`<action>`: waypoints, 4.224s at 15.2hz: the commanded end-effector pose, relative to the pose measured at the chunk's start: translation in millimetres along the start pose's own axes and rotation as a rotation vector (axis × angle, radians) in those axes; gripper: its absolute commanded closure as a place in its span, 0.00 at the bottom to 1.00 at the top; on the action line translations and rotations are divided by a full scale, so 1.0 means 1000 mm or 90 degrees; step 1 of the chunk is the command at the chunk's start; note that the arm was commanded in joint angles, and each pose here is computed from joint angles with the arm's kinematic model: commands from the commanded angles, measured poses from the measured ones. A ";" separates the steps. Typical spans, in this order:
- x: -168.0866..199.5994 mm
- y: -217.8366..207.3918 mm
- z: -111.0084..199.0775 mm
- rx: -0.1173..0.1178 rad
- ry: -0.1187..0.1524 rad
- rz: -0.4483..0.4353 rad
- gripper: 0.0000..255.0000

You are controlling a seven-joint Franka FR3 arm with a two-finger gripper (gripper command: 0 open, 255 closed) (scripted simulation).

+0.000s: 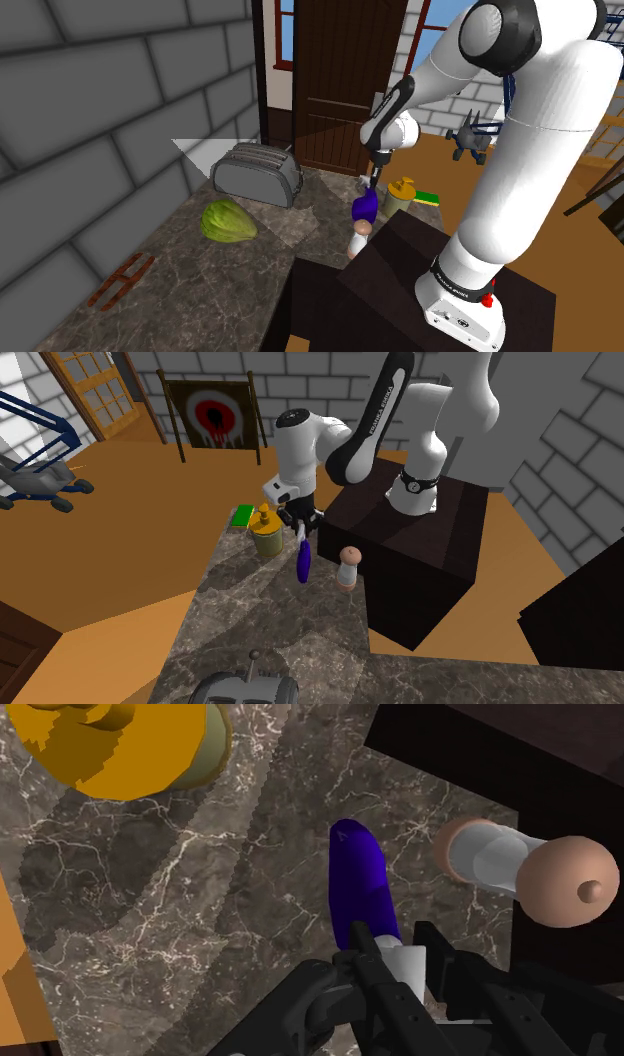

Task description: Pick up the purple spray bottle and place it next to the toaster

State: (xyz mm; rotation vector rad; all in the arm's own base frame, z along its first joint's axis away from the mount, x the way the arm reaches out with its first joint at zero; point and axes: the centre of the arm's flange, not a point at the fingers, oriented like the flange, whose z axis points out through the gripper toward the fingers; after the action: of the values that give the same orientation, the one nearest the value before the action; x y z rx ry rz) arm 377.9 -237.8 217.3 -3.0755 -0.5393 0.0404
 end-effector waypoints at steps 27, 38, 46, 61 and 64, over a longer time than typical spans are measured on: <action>-0.004 -0.004 -0.147 0.000 0.000 0.000 1.00; -0.005 -0.005 -0.205 0.000 0.000 0.000 1.00; -0.006 -0.006 -0.247 0.000 0.000 0.000 1.00; 0.116 0.042 -0.277 0.000 0.000 0.000 1.00; 0.153 0.056 -0.278 0.000 0.000 0.000 1.00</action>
State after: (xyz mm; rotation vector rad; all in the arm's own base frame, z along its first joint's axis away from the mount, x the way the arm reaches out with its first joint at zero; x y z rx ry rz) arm 533.1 -240.1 489.9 -3.0762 -0.5374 0.0411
